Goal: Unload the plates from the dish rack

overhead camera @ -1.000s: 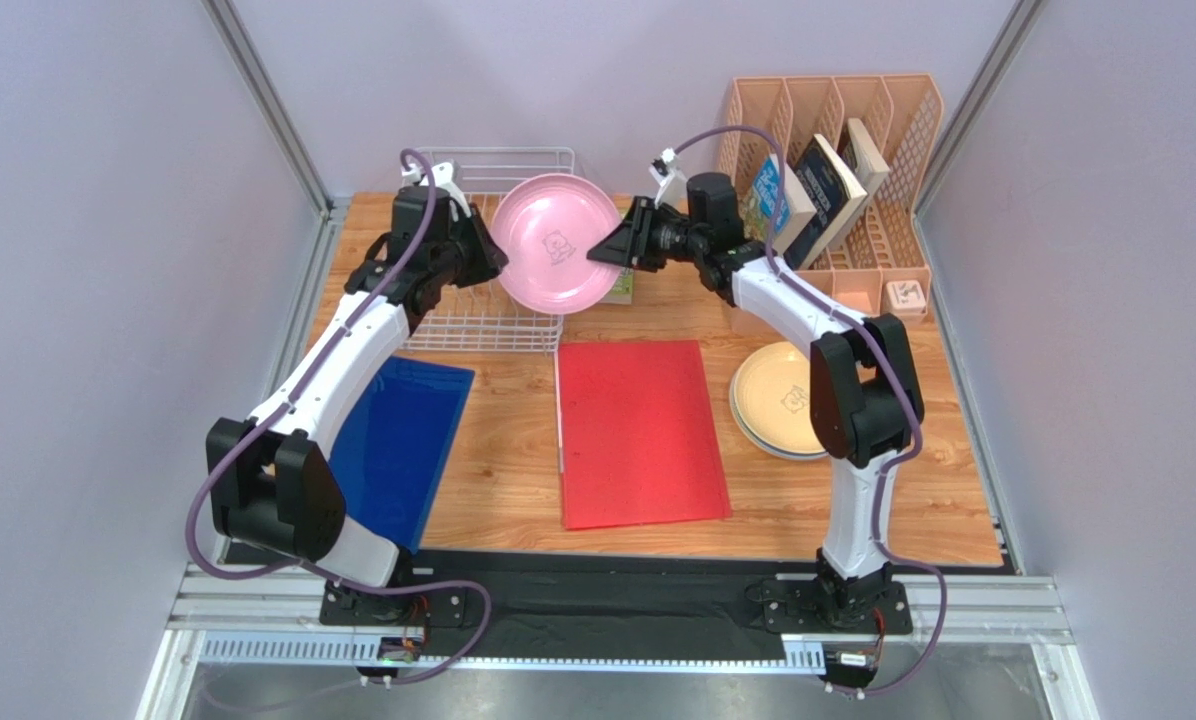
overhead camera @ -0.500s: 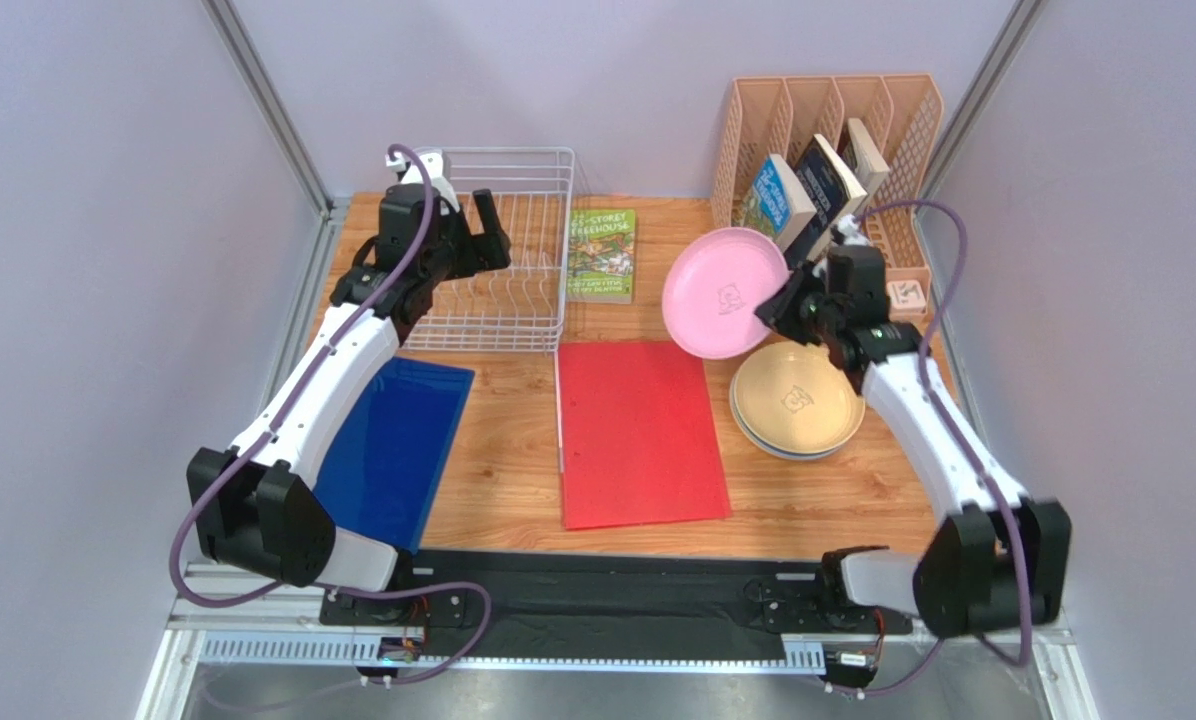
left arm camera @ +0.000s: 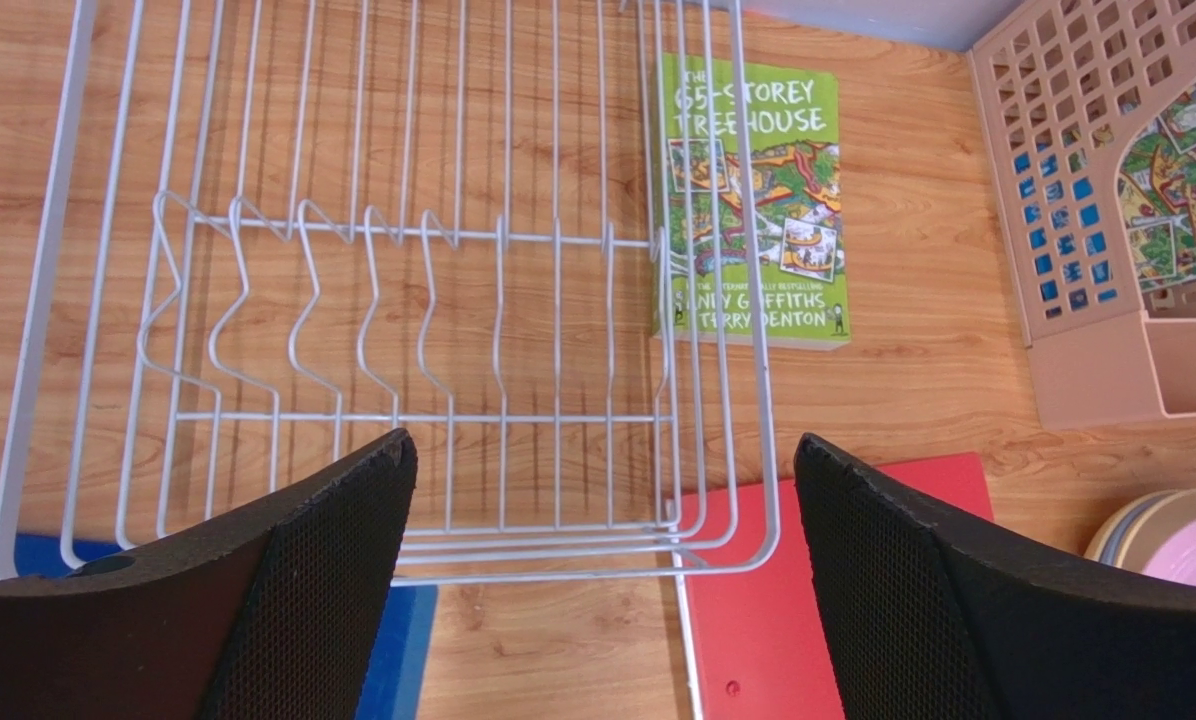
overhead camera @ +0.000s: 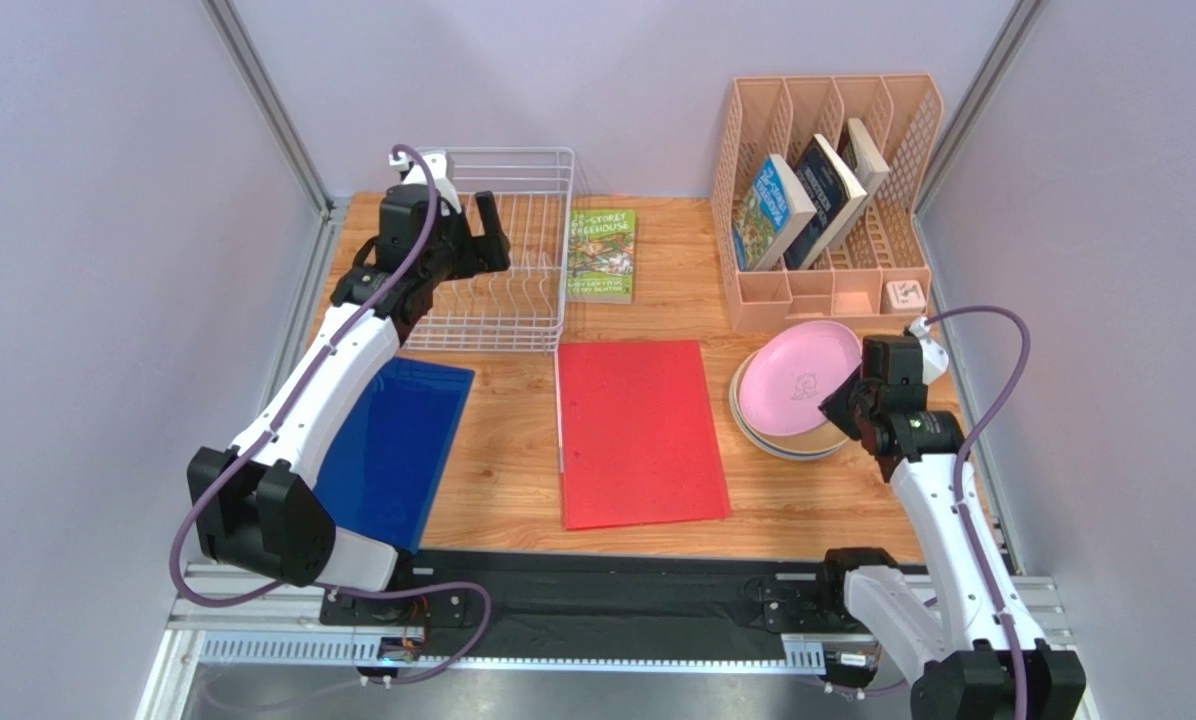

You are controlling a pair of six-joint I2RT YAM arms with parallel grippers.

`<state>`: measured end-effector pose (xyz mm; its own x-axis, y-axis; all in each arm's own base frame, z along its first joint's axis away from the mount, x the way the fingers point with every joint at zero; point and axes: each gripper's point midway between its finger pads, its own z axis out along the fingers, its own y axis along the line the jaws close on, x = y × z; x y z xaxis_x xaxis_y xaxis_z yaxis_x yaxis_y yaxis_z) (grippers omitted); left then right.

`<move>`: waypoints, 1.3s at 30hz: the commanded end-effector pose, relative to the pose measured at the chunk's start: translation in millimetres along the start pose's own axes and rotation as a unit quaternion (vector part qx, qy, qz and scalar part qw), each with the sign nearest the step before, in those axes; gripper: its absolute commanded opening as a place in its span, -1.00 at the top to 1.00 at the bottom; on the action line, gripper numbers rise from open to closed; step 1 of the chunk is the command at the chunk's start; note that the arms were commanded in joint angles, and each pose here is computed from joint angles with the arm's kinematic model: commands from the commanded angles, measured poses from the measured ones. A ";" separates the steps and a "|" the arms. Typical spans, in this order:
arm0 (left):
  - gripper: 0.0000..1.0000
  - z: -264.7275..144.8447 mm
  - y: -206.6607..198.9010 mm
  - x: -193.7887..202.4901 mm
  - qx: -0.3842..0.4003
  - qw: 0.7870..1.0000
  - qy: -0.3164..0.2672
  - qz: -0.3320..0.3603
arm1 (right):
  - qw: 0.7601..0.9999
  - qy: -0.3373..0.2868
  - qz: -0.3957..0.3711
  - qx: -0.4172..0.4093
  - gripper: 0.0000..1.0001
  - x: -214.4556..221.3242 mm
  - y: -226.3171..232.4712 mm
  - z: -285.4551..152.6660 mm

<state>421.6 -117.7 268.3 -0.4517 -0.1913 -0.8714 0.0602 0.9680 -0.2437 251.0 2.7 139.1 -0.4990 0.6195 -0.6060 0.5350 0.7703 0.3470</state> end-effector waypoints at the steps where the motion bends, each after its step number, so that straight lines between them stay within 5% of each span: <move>1: -0.99 -9.8 -2.0 -13.5 0.008 1.000 -0.027 0.010 | 0.999 -0.028 0.034 0.012 1.00 -7.8 -3.6 0.6; 6: -0.99 -8.0 -2.0 -10.6 0.008 1.000 -0.023 0.008 | 0.999 -0.018 0.031 0.004 0.69 0.0 -3.1 7.5; 8: -0.99 -6.8 -1.6 -9.3 0.008 1.000 -0.022 0.009 | 0.999 -0.018 0.030 -0.003 0.30 -1.1 0.7 9.7; 10: -0.99 -5.3 -1.7 -8.1 0.008 1.000 -0.021 0.009 | 0.999 -0.021 0.028 -0.010 0.14 -3.5 4.3 10.8; 11: -0.99 -5.3 -2.1 -8.4 0.009 1.000 -0.021 0.009 | 0.999 -0.019 0.026 -0.008 -0.14 -3.1 4.3 13.2; 14: -0.99 -4.1 -2.9 -7.2 0.012 1.000 -0.019 0.009 | 1.000 -0.017 0.017 -0.009 -0.43 -7.8 8.8 15.6; 34: -0.99 -20.2 -2.8 -24.7 0.011 0.999 -0.047 0.020 | 0.994 -0.099 -0.042 0.004 -0.69 -79.6 29.3 -12.2; 39: -0.99 -20.9 -0.1 -26.3 0.003 0.999 -0.046 0.024 | 0.990 -0.090 -0.073 -0.084 -0.68 -81.2 64.6 -15.1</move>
<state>413.4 -113.6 281.2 -0.4154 -0.1688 -0.8939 0.0815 0.9718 -0.2213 293.1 -14.7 191.5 -0.4423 0.5192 -0.7313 0.4894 0.8230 0.2883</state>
